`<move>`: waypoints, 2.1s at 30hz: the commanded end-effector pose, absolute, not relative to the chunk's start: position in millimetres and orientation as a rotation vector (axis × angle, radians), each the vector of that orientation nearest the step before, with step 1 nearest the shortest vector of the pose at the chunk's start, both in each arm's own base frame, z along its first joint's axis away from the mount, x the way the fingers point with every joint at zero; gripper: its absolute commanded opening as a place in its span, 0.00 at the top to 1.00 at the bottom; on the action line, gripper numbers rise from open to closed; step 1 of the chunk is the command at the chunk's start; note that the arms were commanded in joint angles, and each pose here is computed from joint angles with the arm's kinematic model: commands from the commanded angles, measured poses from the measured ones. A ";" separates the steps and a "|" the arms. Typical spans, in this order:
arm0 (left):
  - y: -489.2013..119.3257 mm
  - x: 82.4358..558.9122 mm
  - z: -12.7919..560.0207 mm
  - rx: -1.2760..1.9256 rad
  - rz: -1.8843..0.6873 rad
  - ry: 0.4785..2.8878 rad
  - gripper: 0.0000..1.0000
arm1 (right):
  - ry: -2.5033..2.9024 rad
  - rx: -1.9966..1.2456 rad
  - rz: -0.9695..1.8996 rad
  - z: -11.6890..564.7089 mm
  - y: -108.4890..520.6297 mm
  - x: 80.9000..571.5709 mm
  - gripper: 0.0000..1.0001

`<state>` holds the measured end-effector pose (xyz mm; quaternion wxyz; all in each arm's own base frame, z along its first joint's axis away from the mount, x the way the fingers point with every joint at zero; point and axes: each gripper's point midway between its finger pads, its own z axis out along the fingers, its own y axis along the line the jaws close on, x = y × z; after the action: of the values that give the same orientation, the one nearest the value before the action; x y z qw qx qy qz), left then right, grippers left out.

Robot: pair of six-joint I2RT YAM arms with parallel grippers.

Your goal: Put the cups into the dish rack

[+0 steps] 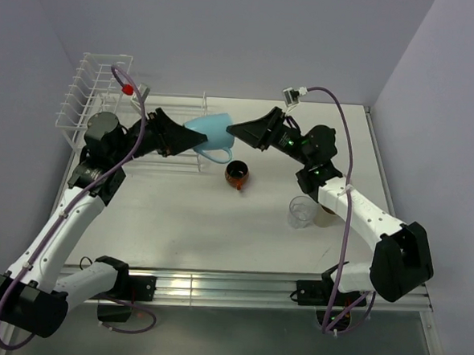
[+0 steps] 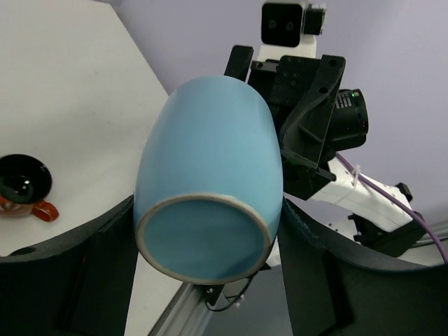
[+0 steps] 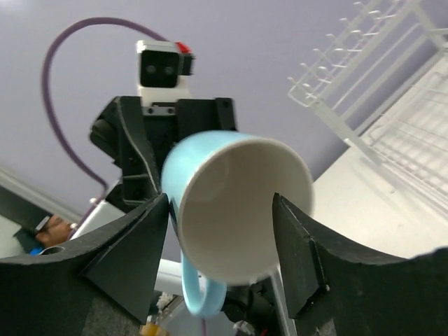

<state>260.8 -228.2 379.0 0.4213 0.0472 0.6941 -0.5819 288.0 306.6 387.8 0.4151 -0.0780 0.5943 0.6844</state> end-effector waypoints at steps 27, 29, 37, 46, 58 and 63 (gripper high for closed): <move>-114.3 481.5 376.8 -0.279 -0.350 1.977 1.00 | 1.751 0.030 1.155 339.0 222.0 326.4 0.28; -108.8 505.0 367.8 -0.292 -0.266 2.001 1.00 | 1.772 0.020 1.136 335.0 221.1 325.9 0.28; -91.8 546.5 325.3 -0.315 -0.070 2.065 1.00 | 1.821 -0.018 1.107 324.5 226.2 325.4 0.28; -74.8 558.8 260.5 -0.322 0.072 2.192 1.00 | 1.866 -0.042 1.116 309.2 241.5 326.5 0.28; -45.0 563.3 219.4 -0.357 0.167 2.272 1.00 | 1.918 -0.073 1.116 293.3 261.0 326.3 0.29; -40.1 565.3 206.2 -0.366 0.167 2.300 0.96 | 1.937 -0.083 1.119 286.9 266.5 325.3 0.29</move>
<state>551.9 -44.8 187.9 0.3566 -0.1445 0.9209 0.0627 318.8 260.9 265.8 0.4118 -0.0203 0.7942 0.4464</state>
